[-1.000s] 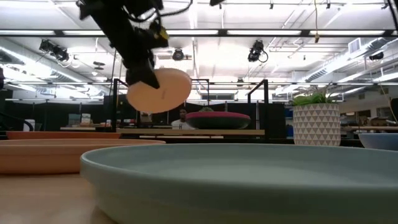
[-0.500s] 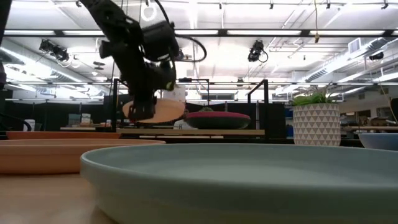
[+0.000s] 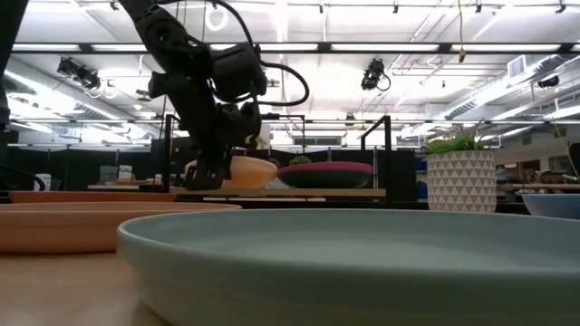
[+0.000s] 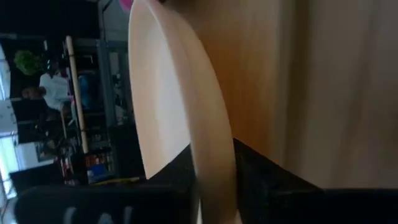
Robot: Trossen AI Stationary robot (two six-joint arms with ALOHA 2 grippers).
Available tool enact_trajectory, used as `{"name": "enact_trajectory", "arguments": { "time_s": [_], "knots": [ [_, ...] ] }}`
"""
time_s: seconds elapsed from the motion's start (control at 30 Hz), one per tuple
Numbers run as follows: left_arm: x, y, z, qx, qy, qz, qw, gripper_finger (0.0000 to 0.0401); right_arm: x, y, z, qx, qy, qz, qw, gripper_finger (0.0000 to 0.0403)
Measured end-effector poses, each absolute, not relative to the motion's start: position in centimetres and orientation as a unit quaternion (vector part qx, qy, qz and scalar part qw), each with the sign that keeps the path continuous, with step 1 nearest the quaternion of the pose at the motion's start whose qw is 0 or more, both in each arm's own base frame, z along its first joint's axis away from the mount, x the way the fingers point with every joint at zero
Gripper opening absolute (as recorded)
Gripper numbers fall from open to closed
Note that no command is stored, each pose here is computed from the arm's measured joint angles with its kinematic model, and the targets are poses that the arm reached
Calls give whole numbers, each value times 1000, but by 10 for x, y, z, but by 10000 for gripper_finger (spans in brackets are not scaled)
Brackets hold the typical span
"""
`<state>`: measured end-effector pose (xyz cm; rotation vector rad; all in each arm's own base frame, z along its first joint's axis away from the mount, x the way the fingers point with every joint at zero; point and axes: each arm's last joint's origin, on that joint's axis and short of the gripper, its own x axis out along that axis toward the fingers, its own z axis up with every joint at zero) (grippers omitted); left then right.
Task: Place and stack plates onto a shelf
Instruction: Put the light orange plate on the shelf, then stack the orange plate on top of the pink plate on the shelf
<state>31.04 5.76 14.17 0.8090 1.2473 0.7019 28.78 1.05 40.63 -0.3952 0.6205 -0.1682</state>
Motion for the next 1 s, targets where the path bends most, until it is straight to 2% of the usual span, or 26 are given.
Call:
{"name": "enact_trajectory", "arguments": {
  "time_s": [0.27,0.4,0.6,0.73,0.9,1.0],
  "knots": [
    [311,55,144,348,544,323,692,191,290,11,408,-193,291,-75,934,147],
    [309,54,154,329,527,330,711,224,291,12,405,-187,290,-61,937,147],
    [304,54,175,289,499,327,749,230,295,12,391,-187,298,-57,934,147],
    [299,37,192,239,470,273,805,231,295,17,386,-182,305,-51,933,147],
    [287,4,206,91,460,158,869,231,298,29,372,-178,304,-30,935,147],
    [278,-11,205,-8,479,158,863,231,301,35,357,-177,302,-23,936,147]
  ]
}}
